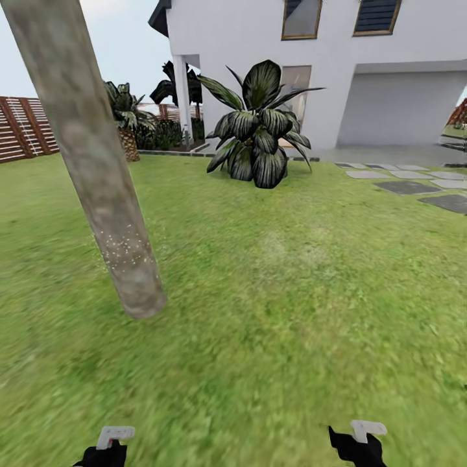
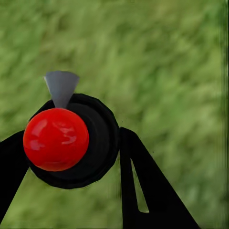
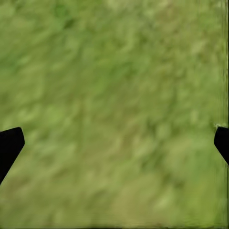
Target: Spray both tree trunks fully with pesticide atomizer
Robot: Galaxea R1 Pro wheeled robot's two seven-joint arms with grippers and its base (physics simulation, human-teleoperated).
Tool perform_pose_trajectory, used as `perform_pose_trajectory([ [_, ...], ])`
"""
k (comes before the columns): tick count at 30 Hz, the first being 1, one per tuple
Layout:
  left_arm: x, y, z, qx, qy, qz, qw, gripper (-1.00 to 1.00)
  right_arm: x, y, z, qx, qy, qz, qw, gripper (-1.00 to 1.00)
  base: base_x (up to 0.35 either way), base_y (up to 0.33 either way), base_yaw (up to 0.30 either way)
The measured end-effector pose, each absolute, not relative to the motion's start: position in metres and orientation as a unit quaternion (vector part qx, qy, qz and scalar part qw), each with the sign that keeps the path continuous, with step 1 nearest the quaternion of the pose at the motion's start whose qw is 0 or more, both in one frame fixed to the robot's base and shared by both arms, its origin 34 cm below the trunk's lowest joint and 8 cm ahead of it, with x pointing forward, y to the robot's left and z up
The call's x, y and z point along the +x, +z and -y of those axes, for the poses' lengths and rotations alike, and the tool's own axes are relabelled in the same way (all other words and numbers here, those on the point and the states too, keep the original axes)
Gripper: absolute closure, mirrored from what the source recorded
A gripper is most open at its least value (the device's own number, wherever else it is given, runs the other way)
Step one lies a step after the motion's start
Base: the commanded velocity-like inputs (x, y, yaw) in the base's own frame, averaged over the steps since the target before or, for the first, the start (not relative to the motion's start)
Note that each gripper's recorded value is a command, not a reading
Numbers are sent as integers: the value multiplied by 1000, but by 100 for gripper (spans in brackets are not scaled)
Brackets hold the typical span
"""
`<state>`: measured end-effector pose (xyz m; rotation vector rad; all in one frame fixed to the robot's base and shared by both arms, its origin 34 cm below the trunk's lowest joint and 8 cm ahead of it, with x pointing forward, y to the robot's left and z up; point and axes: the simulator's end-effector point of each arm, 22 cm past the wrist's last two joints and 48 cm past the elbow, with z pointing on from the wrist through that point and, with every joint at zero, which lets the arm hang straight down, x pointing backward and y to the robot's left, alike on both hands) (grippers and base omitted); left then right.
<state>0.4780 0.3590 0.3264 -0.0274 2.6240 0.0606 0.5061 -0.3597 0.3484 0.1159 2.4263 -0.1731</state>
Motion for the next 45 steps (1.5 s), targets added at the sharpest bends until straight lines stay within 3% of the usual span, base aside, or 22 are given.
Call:
perform_pose_trajectory([
  [6, 484, 330, -359, -10, 23, -963, 267, 100, 505, 349, 360, 48, -67, -934, 347, -100, 0, 0, -273],
  [16, 552, 371, -356, 4, 26, -930, 368, 100, 504, 350, 362, 49, -68, -934, 348, -100, 0, 0, -293],
  [32, 530, 360, -353, 4, 23, -935, 353, 100, 495, 345, 359, 50, -66, -936, 342, -100, -4, 0, -298],
  [45, 530, 359, -354, 3, 25, -936, 352, 100, 494, 345, 359, 50, -67, -936, 341, -100, -270, 181, -300],
])
